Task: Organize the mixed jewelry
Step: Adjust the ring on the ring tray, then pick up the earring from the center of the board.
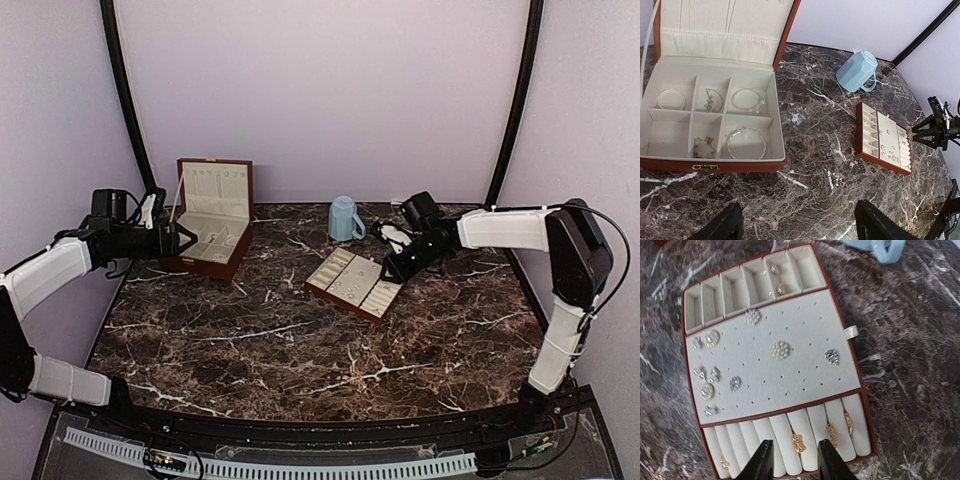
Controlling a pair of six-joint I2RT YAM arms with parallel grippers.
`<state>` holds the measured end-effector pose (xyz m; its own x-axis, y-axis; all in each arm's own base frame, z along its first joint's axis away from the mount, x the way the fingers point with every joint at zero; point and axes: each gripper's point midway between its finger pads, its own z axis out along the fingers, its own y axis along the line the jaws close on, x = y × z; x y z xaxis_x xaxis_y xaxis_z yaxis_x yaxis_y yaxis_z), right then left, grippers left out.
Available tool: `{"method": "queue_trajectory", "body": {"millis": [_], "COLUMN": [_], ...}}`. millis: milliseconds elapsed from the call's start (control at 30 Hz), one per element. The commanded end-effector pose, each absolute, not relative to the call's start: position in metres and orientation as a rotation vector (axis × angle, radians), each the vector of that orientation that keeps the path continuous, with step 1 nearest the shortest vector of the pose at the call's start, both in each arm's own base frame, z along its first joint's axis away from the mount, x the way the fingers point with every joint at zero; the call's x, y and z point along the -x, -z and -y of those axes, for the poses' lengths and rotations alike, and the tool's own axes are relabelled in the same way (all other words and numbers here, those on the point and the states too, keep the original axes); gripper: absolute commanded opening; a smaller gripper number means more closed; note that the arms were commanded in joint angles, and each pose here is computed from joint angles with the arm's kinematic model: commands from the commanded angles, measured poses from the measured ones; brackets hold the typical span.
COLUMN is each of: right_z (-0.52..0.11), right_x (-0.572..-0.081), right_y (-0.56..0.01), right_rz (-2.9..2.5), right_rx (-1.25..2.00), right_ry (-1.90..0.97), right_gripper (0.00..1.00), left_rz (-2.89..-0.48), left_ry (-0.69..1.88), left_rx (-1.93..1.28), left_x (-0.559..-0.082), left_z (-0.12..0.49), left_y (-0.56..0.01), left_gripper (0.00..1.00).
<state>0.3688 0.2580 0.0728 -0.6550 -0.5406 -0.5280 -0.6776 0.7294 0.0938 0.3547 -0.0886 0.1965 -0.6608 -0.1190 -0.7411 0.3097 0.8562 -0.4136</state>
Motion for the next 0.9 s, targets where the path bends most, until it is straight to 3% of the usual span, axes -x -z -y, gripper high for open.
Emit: {"method": "queue_trajectory", "body": {"millis": [0, 300, 867], "right_z": [-0.269, -0.278, -0.288], "right_x": [-0.375, -0.347, -0.259], "right_y": [-0.137, -0.161, -0.116], "right_rz": [-2.285, -2.29, -2.47], "right_rx": [0.842, 0.654, 0.336], "right_ry": [-0.465, -0.549, -0.484], "right_gripper": [0.36, 0.42, 0.41], "left_rz": [-2.113, -2.076, -2.039], "left_ry": [0.606, 0.535, 0.47], "left_rx": [-0.159, -0.119, -0.068], "left_x": [-0.353, -0.351, -0.345], "left_z": [0.083, 0.073, 0.062], "left_y": [-0.218, -0.224, -0.233], "left_gripper": [0.8, 0.81, 0.81]}}
